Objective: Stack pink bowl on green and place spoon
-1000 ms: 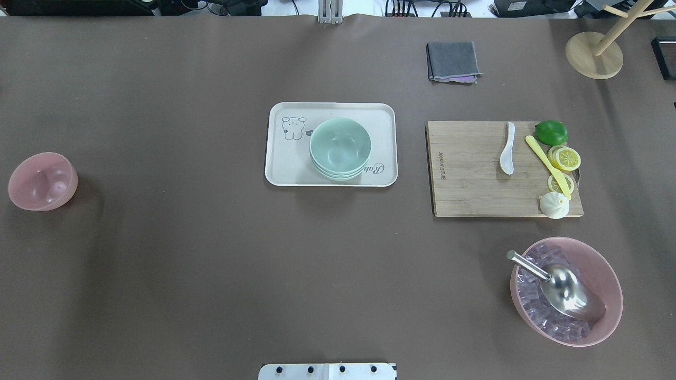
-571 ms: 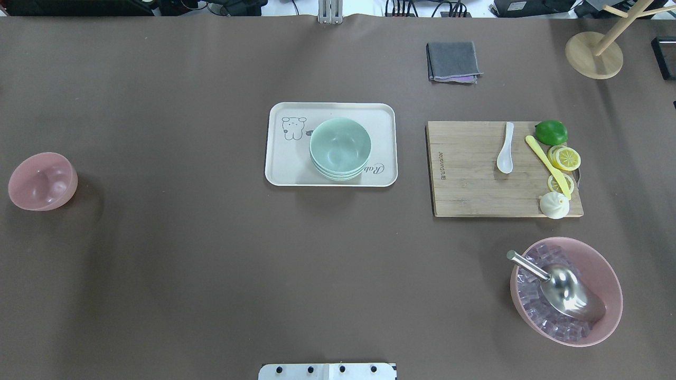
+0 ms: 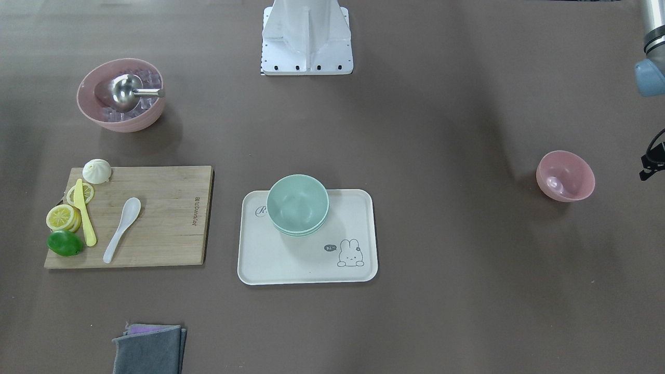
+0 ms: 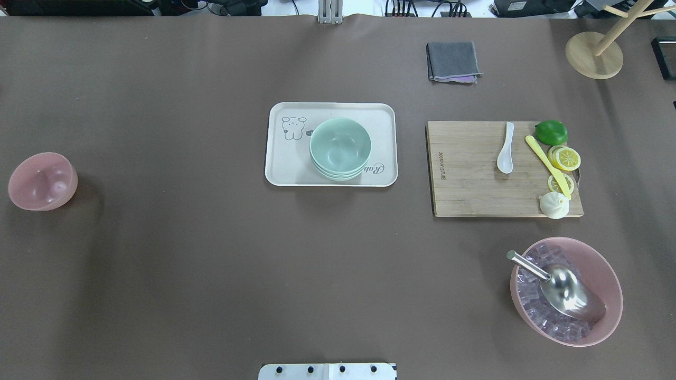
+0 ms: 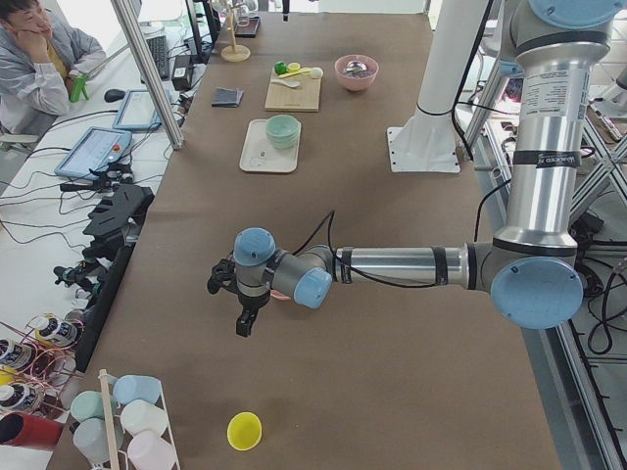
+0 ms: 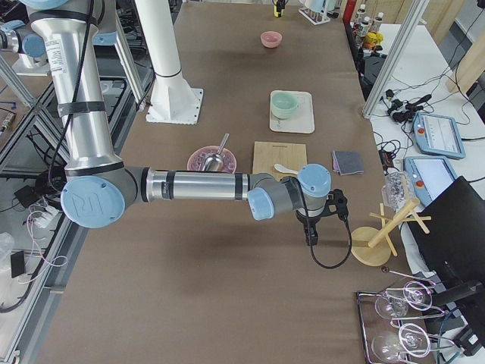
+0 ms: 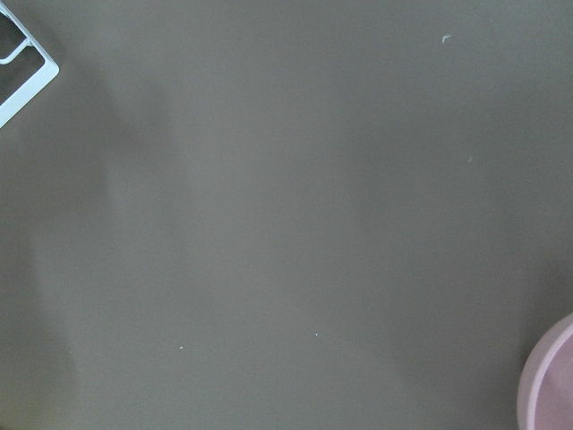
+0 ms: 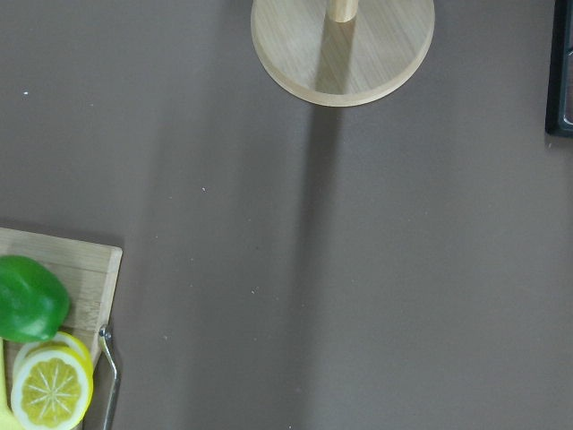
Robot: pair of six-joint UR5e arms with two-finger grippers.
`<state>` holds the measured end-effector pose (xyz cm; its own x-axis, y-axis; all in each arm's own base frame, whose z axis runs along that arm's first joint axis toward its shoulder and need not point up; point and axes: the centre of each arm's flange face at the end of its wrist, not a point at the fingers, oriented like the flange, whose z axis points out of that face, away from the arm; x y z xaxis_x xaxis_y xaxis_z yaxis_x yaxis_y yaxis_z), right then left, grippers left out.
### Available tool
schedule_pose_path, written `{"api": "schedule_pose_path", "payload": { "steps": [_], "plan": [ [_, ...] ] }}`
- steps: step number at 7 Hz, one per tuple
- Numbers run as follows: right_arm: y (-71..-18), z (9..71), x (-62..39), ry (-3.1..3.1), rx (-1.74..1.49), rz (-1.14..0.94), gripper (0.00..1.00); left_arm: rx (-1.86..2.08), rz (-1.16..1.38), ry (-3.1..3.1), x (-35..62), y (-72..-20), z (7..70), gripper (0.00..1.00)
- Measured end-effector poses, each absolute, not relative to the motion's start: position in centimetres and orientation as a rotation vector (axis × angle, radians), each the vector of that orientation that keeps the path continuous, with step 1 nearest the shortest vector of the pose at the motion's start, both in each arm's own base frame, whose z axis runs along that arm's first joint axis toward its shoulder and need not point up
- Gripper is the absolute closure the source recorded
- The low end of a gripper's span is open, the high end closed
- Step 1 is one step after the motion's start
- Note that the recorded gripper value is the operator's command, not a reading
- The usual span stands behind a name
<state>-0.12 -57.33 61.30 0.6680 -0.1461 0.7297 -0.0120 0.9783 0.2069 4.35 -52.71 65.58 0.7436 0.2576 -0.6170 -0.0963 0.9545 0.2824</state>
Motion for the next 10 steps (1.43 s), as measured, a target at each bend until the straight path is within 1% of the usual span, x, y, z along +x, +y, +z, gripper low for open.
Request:
{"api": "schedule_pose_path", "payload": {
  "steps": [3,10],
  "plan": [
    [-56.1,61.4,-0.1,-0.837,0.202,-0.079,0.0,0.225,0.192,0.713,4.2,-51.7,66.3,0.02],
    [-56.6,59.6,-2.1,-0.851,0.217,-0.124,0.0,0.233,0.199,0.732,4.3,-51.3,65.8,0.02]
  ]
}}
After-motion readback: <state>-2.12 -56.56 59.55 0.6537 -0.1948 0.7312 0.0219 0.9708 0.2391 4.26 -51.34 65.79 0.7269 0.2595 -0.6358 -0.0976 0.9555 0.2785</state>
